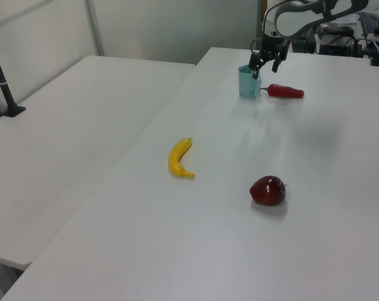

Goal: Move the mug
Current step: 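Move the gripper down to the teal hexagonal mug's rim, then close the gripper on the teal mug's rim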

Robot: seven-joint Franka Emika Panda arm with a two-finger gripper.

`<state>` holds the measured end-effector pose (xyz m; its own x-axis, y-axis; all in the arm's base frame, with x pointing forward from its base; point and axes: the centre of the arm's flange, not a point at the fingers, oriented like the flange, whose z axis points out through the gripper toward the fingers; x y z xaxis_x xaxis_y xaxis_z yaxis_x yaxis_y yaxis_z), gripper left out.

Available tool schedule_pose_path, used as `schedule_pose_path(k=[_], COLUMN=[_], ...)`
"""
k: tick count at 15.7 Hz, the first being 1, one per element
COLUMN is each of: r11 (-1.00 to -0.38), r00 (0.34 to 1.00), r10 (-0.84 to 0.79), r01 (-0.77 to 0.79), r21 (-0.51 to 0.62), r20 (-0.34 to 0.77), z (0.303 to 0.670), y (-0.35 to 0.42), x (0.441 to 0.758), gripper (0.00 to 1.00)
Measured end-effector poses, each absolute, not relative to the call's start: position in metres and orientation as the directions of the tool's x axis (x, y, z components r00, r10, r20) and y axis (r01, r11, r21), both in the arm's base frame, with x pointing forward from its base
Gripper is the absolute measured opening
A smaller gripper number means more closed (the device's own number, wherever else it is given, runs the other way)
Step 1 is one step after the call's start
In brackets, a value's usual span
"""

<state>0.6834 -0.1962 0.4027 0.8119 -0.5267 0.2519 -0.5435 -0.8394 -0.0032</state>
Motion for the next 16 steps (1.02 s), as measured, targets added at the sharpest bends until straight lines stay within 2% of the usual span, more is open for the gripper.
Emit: schedule_pose_path(k=[6, 8, 9, 10, 11, 12, 13, 14, 16], r11=[-0.84, -0.842, -0.843, -0.843, -0.844, -0.844, -0.844, -0.844, -0.844], r00=[0.803, 0.803, 0.801, 0.8, 0.799, 0.798, 0.798, 0.798, 0.796], r10=[-0.52, -0.516, -0.514, -0.513, -0.512, -0.512, -0.512, -0.512, -0.511], r01=[-0.543, -0.54, -0.538, -0.537, -0.537, -0.537, -0.537, -0.537, -0.536], r21=[-0.004, -0.004, -0.007, -0.009, -0.01, -0.011, -0.011, -0.011, -0.013], r20=[0.29, 0.297, 0.306, 0.313, 0.316, 0.317, 0.318, 0.318, 0.325], z=[0.359, 0.348, 0.345, 0.344, 0.344, 0.344, 0.344, 0.344, 0.346], y=[-0.208, -0.208, -0.209, -0.209, -0.209, -0.209, -0.209, -0.209, -0.209], x=[0.694, 0.696, 0.698, 0.699, 0.699, 0.699, 0.699, 0.699, 0.7], gripper=[0.84, 0.74, 0.73, 0.66, 0.54, 0.48, 0.48, 0.43, 0.23])
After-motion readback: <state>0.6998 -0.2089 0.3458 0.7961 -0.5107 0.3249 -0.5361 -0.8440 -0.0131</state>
